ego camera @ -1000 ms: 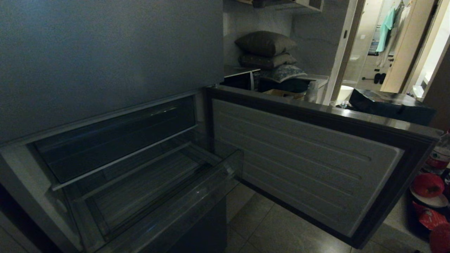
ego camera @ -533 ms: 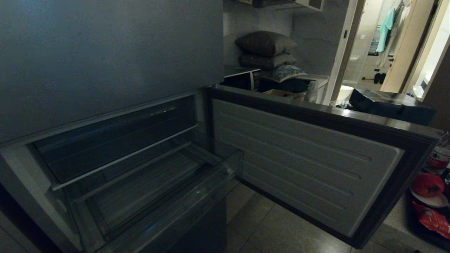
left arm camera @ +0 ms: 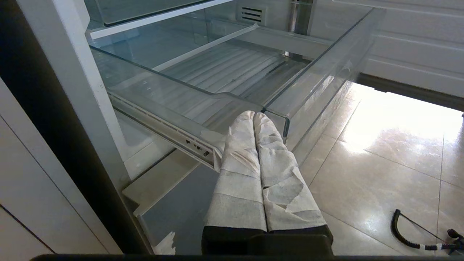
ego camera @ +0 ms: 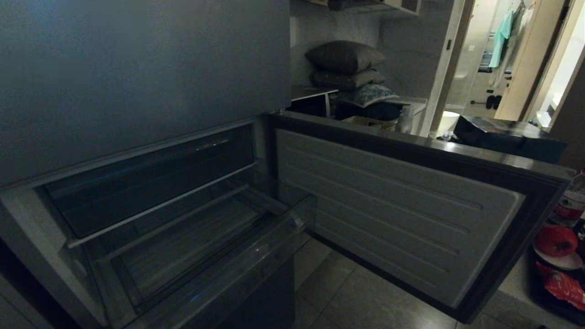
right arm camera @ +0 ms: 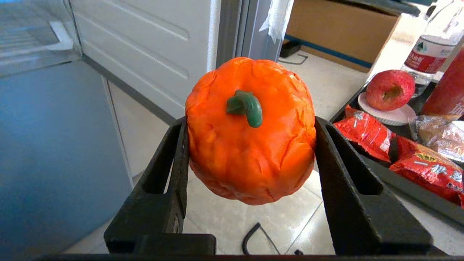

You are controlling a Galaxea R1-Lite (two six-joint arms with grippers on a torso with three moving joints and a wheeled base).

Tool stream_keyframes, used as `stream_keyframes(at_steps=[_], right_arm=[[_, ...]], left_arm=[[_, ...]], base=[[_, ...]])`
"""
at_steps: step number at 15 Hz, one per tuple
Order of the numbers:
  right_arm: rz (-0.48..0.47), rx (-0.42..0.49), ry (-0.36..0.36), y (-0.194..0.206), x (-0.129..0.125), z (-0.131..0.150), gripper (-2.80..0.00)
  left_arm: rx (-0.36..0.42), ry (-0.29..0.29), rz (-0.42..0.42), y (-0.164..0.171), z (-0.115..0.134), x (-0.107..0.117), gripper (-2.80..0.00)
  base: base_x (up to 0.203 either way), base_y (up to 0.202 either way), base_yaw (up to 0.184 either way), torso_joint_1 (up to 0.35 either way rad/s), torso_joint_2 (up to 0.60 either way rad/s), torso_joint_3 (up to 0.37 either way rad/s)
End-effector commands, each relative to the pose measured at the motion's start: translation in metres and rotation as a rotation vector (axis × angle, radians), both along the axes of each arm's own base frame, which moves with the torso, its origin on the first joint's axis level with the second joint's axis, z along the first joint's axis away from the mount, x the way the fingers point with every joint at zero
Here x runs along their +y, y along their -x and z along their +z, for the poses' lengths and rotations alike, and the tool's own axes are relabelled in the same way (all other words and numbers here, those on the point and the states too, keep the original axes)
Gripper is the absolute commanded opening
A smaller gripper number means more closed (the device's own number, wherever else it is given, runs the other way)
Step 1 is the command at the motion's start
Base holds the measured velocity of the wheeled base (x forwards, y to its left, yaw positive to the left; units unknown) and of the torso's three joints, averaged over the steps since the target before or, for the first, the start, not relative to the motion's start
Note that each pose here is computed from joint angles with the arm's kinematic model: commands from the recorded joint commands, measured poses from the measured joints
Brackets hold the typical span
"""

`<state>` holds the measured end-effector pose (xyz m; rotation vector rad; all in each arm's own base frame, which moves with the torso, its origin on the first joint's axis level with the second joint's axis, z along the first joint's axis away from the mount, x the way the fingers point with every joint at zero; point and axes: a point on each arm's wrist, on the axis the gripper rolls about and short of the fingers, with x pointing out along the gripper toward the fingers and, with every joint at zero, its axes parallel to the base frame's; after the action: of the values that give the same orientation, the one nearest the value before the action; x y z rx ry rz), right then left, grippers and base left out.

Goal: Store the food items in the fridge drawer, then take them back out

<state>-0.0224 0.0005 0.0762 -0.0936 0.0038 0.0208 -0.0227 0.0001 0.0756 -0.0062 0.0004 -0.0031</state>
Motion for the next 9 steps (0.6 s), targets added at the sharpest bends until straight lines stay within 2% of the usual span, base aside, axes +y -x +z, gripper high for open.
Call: stream_keyframes(at_steps=[1,9], right_arm=[[0.001,-0.005,0.001,0.0006,0.0000,-0.0006,-2.80],[0.004,-0.006,0.005,0.0006,0.0001,-0.0005,-2.80]], left_arm=[[0.000,0.000,0.000,0.0000,0.0000,0.0000,-2.80],[0.000,0.000,0.000,0.0000,0.0000,0.0000,-2.80]], base=[[0.000,0.000,0.000,0.000,0.00,0.000],[0.000,0.000,0.000,0.000,0.00,0.000]])
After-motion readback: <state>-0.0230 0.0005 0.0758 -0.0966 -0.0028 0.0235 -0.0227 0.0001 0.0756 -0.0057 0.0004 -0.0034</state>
